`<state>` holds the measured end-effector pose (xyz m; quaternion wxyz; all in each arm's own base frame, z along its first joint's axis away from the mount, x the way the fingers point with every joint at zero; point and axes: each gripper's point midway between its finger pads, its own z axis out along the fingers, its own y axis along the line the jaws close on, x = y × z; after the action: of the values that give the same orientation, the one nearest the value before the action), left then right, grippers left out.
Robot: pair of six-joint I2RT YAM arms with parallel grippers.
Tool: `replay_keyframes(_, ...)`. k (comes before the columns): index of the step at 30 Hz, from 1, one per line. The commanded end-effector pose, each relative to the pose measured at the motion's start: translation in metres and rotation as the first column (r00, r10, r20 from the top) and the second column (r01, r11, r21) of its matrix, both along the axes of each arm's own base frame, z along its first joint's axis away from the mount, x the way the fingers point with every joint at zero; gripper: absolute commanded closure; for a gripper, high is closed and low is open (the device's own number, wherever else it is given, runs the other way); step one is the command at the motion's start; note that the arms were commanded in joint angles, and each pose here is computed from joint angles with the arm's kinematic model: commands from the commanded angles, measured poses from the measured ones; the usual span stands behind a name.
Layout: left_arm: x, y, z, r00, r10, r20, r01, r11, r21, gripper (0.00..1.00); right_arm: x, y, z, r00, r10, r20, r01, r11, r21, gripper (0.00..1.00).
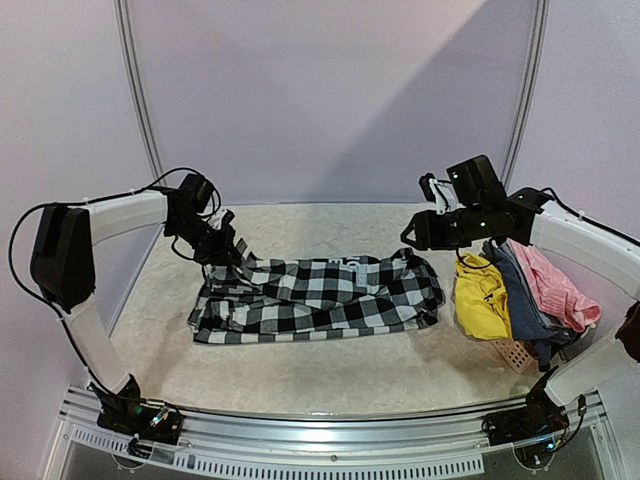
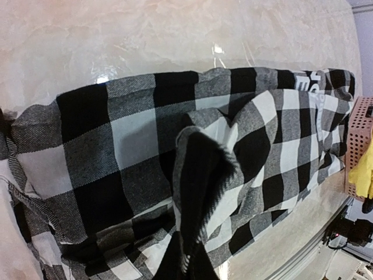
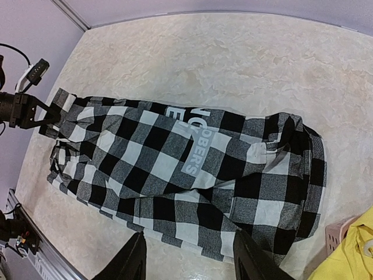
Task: Fold and stack the mixed laundry pile
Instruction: Adjust the rectangle-folded shirt at the center of the board.
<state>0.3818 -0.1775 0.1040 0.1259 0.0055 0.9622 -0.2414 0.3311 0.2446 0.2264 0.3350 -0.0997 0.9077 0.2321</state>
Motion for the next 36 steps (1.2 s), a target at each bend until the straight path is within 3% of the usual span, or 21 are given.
replay_keyframes(1, -0.001, 0.015, -0.016, 1.000, 0.010, -0.019, -0.008, 0.998, 0.067, 0.96, 0.003, 0.002, -0.001, 1.000, -0.005, -0.016, 0.005, 1.000, 0.012, 0.49)
replay_keyframes(24, -0.009, 0.040, -0.032, 0.997, 0.070, -0.043, -0.060, 0.978, 0.199, 0.91, 0.014, 0.018, -0.008, 0.999, 0.009, -0.051, -0.006, 0.998, 0.054, 0.50)
replay_keyframes(33, -0.033, 0.043, -0.037, 0.988, 0.133, -0.081, -0.118, 0.978, 0.172, 0.90, 0.013, 0.019, -0.011, 0.998, 0.010, -0.063, -0.006, 0.998, 0.061, 0.50)
replay_keyframes(36, -0.037, 0.045, -0.042, 0.987, 0.134, -0.088, -0.117, 0.977, 0.178, 0.85, 0.012, 0.020, -0.013, 0.998, 0.013, -0.068, -0.008, 0.998, 0.065, 0.51)
